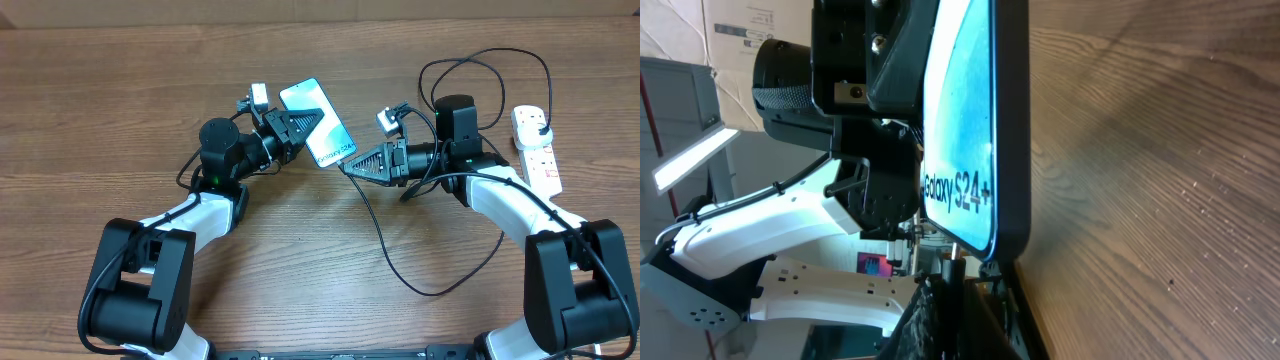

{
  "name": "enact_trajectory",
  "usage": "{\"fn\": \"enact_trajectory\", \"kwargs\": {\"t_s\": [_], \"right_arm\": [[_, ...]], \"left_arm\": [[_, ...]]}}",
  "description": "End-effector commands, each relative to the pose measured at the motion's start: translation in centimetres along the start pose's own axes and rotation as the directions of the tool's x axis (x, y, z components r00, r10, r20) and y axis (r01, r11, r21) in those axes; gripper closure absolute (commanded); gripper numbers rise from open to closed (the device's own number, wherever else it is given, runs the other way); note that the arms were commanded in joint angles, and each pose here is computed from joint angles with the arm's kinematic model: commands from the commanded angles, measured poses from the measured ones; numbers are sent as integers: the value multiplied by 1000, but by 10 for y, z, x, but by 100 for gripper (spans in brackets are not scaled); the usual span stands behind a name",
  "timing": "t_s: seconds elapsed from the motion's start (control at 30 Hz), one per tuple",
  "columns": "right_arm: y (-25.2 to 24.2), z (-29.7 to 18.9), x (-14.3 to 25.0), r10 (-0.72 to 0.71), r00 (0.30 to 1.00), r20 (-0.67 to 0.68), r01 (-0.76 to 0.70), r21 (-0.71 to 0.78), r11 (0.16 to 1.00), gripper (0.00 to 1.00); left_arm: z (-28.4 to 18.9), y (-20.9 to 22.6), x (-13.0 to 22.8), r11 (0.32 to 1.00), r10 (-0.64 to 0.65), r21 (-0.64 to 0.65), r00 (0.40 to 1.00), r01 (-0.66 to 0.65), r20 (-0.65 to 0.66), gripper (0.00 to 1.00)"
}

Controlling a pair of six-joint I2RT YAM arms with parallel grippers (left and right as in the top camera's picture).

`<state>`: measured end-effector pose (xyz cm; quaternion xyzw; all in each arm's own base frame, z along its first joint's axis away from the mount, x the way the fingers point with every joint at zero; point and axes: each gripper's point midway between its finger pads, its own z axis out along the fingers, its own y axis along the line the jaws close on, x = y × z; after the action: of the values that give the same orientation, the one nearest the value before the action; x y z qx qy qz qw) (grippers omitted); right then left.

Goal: Plug charger to phone and switch on socket

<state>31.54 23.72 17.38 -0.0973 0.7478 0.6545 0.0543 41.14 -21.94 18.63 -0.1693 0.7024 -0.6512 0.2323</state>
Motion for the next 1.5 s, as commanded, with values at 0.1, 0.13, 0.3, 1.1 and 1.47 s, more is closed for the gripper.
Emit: {"fn": "enact_trajectory", "kwargs": {"t_s": [0.1, 0.13, 0.3, 1.1, 1.47], "right_arm": [[12, -1, -7, -65, 998, 13, 65, -5, 998, 96], [12, -1, -7, -65, 998, 13, 65, -5, 998, 96], [12, -1, -7, -68, 998, 14, 68, -5, 998, 96], [13, 0, -7, -54, 998, 12, 54, -7, 999, 96], [13, 0, -8, -55, 998, 14, 55, -7, 998, 96]], "left_arm": [[1, -10, 1, 1000, -1, 22, 1000, 0, 3, 96], [1, -10, -1, 1000, -5, 22, 1000, 4, 10, 96], [1, -10, -4, 1000, -8, 19, 999, 8, 31, 96], [-10, -13, -11, 999, 7, 38, 1000, -7, 13, 96], [-2, -14, -4, 999, -7, 38, 1000, 7, 12, 96]]}}
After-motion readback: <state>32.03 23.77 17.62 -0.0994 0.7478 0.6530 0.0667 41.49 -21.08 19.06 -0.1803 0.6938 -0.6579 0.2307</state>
